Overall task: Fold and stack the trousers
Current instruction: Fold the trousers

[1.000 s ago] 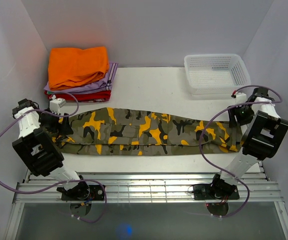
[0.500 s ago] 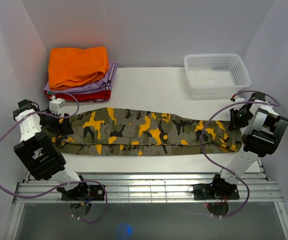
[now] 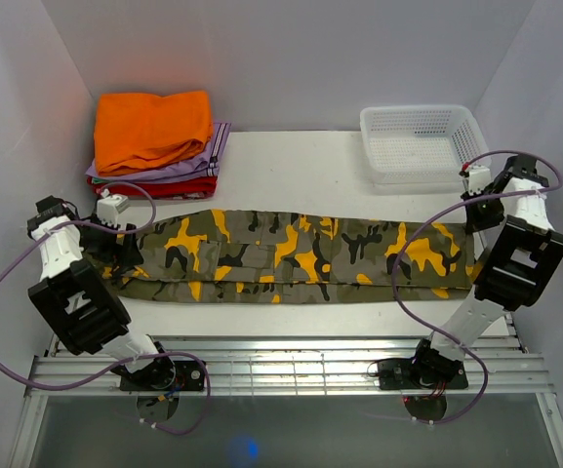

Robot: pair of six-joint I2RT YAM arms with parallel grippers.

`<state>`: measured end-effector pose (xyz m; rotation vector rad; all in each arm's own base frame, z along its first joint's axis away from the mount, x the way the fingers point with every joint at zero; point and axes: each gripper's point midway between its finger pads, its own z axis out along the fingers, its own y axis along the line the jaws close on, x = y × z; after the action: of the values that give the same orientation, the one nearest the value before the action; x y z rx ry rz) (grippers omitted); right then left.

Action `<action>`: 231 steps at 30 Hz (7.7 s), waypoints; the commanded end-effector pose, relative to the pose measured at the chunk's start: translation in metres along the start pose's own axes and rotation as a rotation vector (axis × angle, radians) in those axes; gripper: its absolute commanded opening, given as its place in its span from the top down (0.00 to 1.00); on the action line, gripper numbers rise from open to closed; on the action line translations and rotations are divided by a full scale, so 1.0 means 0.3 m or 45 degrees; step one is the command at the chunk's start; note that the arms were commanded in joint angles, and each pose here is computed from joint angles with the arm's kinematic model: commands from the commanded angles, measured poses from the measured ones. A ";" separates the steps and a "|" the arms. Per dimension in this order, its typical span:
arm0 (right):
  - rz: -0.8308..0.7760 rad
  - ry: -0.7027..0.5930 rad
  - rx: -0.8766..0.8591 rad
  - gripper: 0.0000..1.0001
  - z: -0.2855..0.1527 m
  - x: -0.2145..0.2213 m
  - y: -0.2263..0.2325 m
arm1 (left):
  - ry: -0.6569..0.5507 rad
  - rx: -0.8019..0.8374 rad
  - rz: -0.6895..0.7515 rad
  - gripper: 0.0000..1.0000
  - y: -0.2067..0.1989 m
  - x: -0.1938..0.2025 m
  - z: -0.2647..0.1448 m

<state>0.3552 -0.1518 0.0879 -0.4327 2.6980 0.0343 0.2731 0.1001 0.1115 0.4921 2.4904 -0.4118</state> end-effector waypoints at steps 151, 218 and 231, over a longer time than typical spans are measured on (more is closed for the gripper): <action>0.254 0.051 -0.004 0.92 -0.271 0.054 -0.146 | -0.443 -0.276 -0.629 1.00 0.532 -0.039 -0.298; -0.007 0.249 0.134 0.92 -0.291 0.422 -0.249 | -0.257 -0.224 -0.644 1.00 0.482 0.182 -0.400; 0.044 0.434 0.089 0.92 -0.057 0.657 -0.170 | -0.111 -0.183 -0.791 1.00 0.488 0.408 -0.174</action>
<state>0.1860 -0.2058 0.0338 -0.3672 3.0346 0.1783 0.2219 0.2215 0.0822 -0.3835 2.5416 -0.7424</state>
